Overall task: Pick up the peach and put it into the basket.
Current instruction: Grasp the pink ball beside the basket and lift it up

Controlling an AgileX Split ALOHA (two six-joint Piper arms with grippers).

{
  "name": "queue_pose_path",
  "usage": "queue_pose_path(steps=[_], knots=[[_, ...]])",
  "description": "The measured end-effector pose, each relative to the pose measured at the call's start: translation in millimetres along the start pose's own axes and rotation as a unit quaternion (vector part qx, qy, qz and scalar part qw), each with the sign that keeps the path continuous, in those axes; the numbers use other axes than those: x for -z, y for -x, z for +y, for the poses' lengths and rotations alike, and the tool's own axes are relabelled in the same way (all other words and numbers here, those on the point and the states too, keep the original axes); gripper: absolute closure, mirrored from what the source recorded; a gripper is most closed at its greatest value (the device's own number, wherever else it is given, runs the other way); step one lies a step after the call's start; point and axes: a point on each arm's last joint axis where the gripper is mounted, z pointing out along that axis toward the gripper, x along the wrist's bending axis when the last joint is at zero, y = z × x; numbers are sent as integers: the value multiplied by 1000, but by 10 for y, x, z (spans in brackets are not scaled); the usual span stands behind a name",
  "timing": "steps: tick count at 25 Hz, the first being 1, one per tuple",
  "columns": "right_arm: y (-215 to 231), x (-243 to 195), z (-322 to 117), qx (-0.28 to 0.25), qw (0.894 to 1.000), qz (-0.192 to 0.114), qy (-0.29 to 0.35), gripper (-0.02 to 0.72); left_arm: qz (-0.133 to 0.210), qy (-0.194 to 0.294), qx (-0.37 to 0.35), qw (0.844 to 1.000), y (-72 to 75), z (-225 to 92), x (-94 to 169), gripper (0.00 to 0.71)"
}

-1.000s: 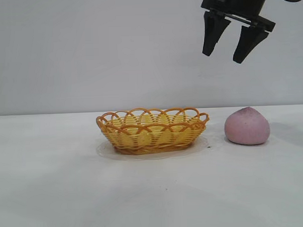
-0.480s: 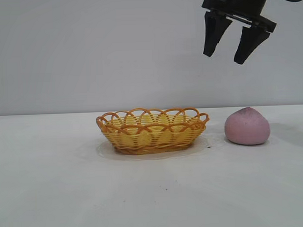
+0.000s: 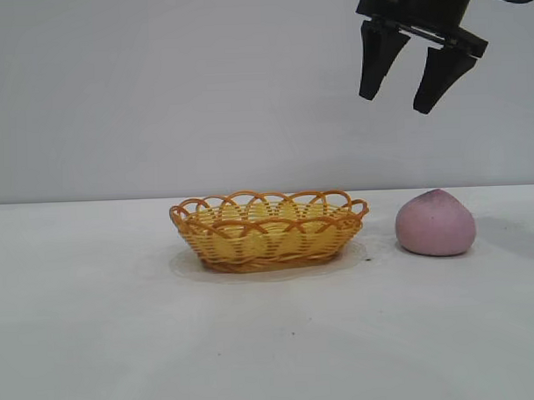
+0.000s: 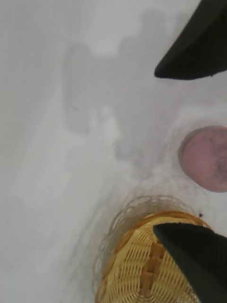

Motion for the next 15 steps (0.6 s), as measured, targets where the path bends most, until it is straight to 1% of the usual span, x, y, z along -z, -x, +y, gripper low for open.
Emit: queue_pose_path(steps=[13,15], knots=[[-13,0,-21,-1,1000,7,-11,148,0,10,0,1000,0,5,-10,268],[-28,1,-14,-4,1000,15,-8,148,0,10,0,1000,0,5,-10,268]])
